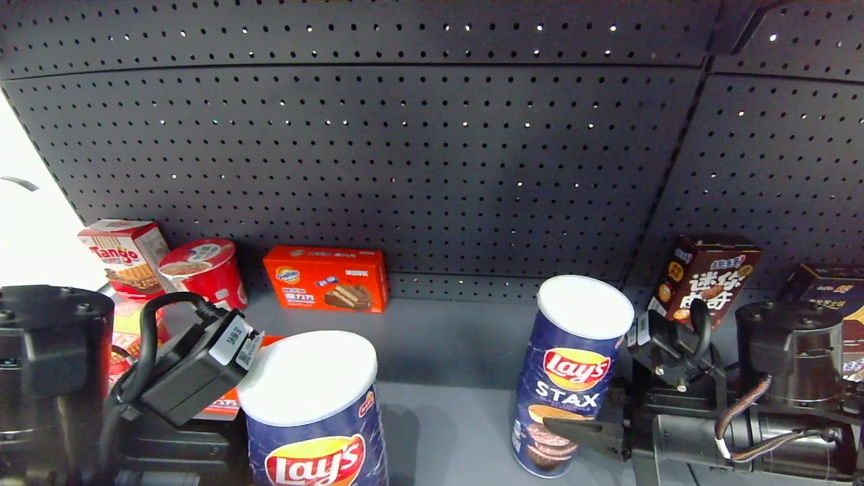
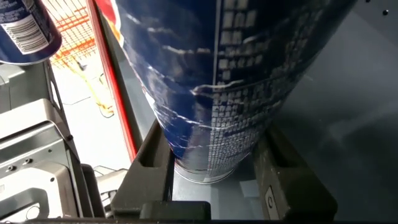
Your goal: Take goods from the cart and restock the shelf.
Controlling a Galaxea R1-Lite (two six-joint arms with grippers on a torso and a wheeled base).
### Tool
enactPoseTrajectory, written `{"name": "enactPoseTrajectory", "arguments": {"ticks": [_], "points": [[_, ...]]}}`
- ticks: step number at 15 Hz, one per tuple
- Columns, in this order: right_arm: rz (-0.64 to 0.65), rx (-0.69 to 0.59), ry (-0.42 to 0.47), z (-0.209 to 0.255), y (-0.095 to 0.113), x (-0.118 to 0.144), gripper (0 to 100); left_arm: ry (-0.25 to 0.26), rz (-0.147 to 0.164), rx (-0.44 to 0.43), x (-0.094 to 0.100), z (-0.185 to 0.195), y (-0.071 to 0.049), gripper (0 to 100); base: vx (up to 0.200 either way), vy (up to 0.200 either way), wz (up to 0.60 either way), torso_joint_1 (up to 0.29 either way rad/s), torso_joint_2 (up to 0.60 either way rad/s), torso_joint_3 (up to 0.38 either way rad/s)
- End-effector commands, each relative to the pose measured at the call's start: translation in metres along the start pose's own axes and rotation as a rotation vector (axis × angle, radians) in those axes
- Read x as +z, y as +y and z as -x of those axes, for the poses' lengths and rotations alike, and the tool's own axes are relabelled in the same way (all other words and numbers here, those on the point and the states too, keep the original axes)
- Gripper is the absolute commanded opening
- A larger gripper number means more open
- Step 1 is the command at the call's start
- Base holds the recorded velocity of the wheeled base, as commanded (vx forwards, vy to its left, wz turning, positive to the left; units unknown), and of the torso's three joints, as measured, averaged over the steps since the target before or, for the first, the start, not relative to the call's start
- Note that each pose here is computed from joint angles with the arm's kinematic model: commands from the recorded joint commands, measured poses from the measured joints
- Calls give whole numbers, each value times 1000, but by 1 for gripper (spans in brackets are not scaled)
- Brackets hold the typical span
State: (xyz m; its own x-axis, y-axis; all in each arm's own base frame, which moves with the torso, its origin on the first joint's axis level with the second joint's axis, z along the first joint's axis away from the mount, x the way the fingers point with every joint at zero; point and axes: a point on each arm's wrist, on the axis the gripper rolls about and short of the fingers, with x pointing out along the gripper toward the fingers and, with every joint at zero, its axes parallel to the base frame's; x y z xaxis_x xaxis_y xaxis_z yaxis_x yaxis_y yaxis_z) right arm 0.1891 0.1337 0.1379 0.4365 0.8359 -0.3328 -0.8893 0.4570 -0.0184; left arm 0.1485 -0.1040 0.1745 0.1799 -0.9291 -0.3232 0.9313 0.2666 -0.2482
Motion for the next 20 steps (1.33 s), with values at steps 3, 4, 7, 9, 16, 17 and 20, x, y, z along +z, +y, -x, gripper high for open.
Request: {"name": "enactPoseTrajectory", "arguments": {"ticks": [3, 4, 7, 9, 16, 17, 20], "points": [[1, 5, 3, -5, -1, 1, 0, 3, 4, 1, -1, 0, 0, 0, 0, 0, 0, 0, 0, 0], [5, 5, -4, -6, -2, 3, 0, 2, 3, 0, -1, 0, 0, 0, 0, 0, 0, 0, 0, 0], [12, 11, 12, -7, -1, -1, 0, 2, 3, 0, -1, 0, 0, 0, 0, 0, 0, 0, 0, 0], [27, 11, 20, -6, 0, -4, 100, 5, 5, 0, -2, 0, 0, 0, 0, 0, 0, 0, 0, 0], [32, 8, 13, 8, 8, -7, 100, 6, 6, 0, -2, 0, 0, 0, 0, 0, 0, 0, 0, 0], [35, 3, 3, 15, 11, -7, 100, 6, 6, 0, -2, 0, 0, 0, 0, 0, 0, 0, 0, 0], [50, -9, -31, 36, 21, -7, 100, 7, 7, 0, -2, -1, 1, 0, 0, 0, 0, 0, 0, 0]]}}
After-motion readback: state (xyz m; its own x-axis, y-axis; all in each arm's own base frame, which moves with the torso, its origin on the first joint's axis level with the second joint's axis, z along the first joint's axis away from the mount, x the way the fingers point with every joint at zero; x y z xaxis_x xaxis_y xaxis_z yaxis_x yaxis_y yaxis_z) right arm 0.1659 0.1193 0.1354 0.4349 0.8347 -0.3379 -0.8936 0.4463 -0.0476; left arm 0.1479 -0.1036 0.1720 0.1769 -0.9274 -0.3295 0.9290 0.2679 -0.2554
